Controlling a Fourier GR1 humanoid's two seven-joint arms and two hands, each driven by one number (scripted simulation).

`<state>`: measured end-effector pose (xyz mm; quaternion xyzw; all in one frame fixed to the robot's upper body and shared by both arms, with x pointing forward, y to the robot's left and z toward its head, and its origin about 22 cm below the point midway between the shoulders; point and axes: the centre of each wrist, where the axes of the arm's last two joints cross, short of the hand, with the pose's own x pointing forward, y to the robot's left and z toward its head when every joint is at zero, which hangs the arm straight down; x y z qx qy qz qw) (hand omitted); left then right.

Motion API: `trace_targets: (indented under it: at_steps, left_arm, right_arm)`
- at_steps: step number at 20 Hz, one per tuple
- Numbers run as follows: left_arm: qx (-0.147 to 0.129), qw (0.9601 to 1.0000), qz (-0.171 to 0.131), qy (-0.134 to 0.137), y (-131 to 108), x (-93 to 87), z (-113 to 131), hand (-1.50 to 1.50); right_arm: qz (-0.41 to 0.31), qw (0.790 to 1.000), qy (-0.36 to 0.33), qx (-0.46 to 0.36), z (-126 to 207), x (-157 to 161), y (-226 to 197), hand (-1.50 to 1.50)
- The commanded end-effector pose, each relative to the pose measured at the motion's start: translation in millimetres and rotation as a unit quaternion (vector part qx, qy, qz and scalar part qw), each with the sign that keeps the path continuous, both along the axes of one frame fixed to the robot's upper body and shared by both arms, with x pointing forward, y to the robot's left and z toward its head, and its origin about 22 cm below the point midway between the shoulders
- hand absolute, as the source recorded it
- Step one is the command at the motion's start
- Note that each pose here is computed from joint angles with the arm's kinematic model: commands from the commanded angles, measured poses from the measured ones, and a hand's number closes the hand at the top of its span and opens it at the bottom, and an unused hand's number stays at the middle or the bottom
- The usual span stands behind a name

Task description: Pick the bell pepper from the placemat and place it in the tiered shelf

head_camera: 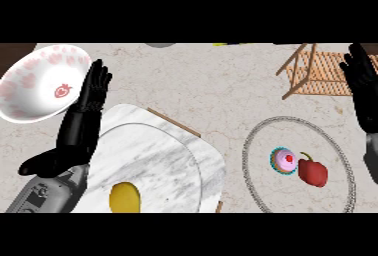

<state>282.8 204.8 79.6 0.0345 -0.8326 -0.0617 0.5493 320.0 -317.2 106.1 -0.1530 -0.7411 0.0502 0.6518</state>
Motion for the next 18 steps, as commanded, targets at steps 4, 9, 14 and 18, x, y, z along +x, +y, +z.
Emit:
trace_targets:
  at_steps: [4,9,14,18]
  left_arm:
    - [0.049,0.991,0.028,0.121,27,-5.3,-42,0.0]
    - [0.045,0.985,0.049,0.159,32,-15.4,-57,0.0]
    - [0.048,0.9787,0.042,0.195,39,-18.7,-66,0.0]
    - [0.053,0.9778,0.021,0.201,34,-18.8,-62,0.0]
  right_arm:
    - [-0.099,0.995,-0.003,-0.028,-8,-46,-27,-1.5]
    - [-0.24,0.958,0.031,-0.152,-26,-72,-99,1.5]
    - [-0.432,0.888,-0.064,-0.141,-87,-120,-92,-1.5]
    - [-0.44,0.878,-0.164,-0.093,-100,-144,-60,-1.5]
